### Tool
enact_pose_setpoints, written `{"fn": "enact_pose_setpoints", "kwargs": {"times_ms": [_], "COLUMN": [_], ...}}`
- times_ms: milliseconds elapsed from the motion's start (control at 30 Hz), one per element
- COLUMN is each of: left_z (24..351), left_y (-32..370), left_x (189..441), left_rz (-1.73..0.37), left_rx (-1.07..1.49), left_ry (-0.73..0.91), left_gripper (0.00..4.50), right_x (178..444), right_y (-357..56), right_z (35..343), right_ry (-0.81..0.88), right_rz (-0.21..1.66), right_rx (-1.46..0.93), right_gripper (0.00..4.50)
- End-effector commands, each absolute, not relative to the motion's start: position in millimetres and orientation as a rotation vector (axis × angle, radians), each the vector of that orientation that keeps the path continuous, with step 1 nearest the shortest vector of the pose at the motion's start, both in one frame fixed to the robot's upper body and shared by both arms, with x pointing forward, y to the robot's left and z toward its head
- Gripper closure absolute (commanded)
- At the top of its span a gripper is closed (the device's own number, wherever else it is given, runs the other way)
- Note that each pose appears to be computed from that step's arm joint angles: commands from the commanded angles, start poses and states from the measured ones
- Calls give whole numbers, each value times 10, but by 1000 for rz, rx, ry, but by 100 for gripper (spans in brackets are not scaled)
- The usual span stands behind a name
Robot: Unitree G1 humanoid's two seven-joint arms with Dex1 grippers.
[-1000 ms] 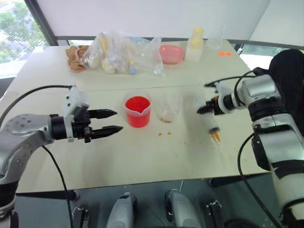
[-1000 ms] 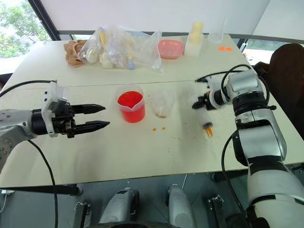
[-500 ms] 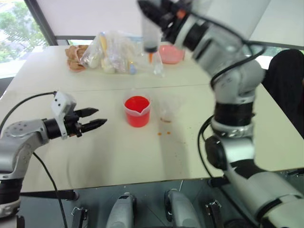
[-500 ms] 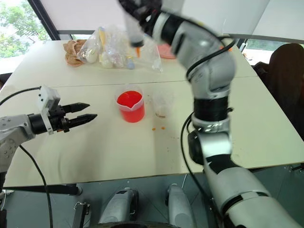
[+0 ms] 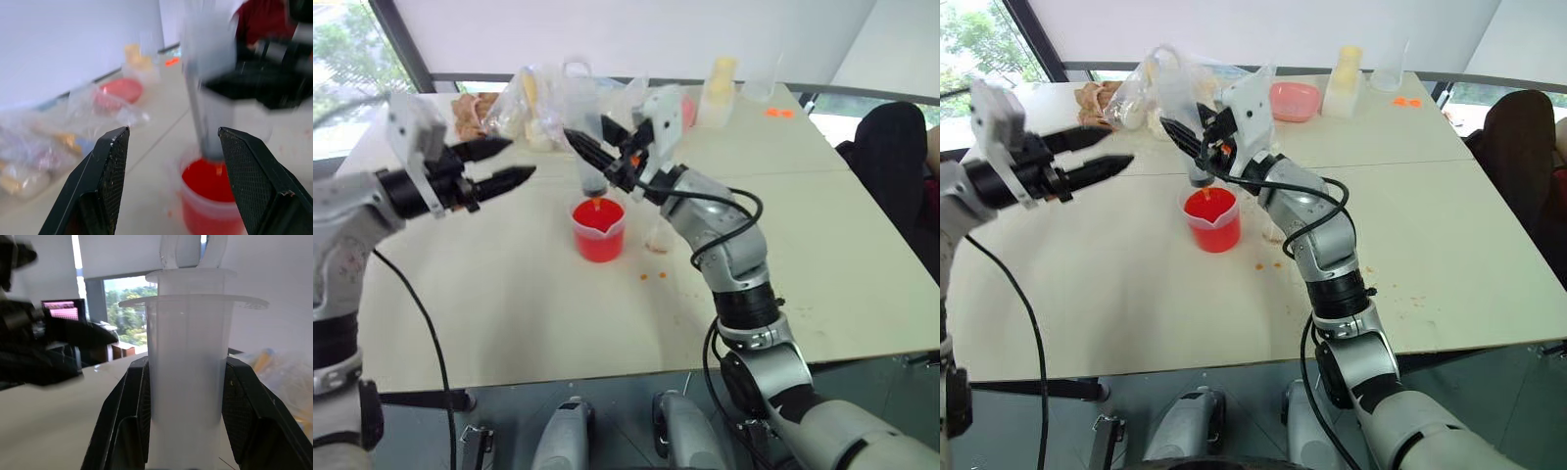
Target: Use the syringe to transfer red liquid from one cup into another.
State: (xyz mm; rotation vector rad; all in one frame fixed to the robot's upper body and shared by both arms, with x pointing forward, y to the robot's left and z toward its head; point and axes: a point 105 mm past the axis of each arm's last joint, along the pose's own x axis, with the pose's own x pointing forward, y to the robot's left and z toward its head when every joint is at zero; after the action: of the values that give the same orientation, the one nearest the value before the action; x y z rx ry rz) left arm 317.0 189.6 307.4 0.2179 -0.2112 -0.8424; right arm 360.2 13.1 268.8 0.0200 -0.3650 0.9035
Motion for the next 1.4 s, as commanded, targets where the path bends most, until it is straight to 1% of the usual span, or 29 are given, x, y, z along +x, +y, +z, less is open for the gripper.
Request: {"fn": "enact_pose_setpoints", "kwargs": {"times_ms": [33, 200, 300, 467, 667, 833, 1033, 1067, 1100, 1133, 1167, 1200, 1233, 1267, 1300, 1400], "left_z": [3327, 3345, 3298, 3268, 3235, 3226, 3172, 3189, 3203, 3228, 3262, 3290, 3307, 3321, 3356, 3494], "left_y": [1843, 1673, 1582, 1519, 1456, 1390, 1368, 1351, 1339, 1330, 1325, 1324, 1324, 1322, 1321, 1337], "left_x": [3186, 3328, 3430, 3544, 3661, 3700, 3780, 3767, 3755, 3745, 3734, 3728, 3723, 3716, 3705, 3675], "left_rz": [-853, -865, -881, -891, -890, -896, -853, -863, -871, -874, -875, -874, -874, -875, -875, -863], "left_rx": [192, 236, 234, 242, 282, 303, 407, 403, 399, 390, 374, 363, 356, 352, 336, 293], "left_ry": [-300, -337, -353, -368, -381, -394, -379, -390, -399, -410, -423, -432, -437, -444, -460, -515], "left_gripper": [148, 148, 148, 148, 148, 148, 148, 202, 228, 274, 274, 340, 336, 386, 416, 416], "right_x": [3610, 3612, 3594, 3549, 3459, 3399, 3324, 3309, 3298, 3289, 3286, 3286, 3287, 3287, 3287, 3275], "right_y": [114, 142, 171, 206, 278, 341, 434, 456, 474, 492, 508, 519, 526, 532, 543, 580], "right_z": [2748, 2685, 2638, 2598, 2565, 2518, 2479, 2471, 2463, 2452, 2438, 2425, 2418, 2409, 2387, 2311], "right_ry": [-439, -446, -438, -432, -427, -415, -406, -405, -403, -399, -394, -388, -384, -381, -376, -354], "right_rz": [852, 833, 825, 820, 836, 853, 877, 882, 887, 891, 895, 897, 898, 899, 901, 912], "right_rx": [1, -6, -1, 9, 20, 29, 43, 45, 46, 49, 55, 61, 66, 68, 69, 77], "right_gripper": [310, 310, 310, 310, 310, 310, 310, 310, 310, 310, 310, 310, 310, 310, 310, 310]}}
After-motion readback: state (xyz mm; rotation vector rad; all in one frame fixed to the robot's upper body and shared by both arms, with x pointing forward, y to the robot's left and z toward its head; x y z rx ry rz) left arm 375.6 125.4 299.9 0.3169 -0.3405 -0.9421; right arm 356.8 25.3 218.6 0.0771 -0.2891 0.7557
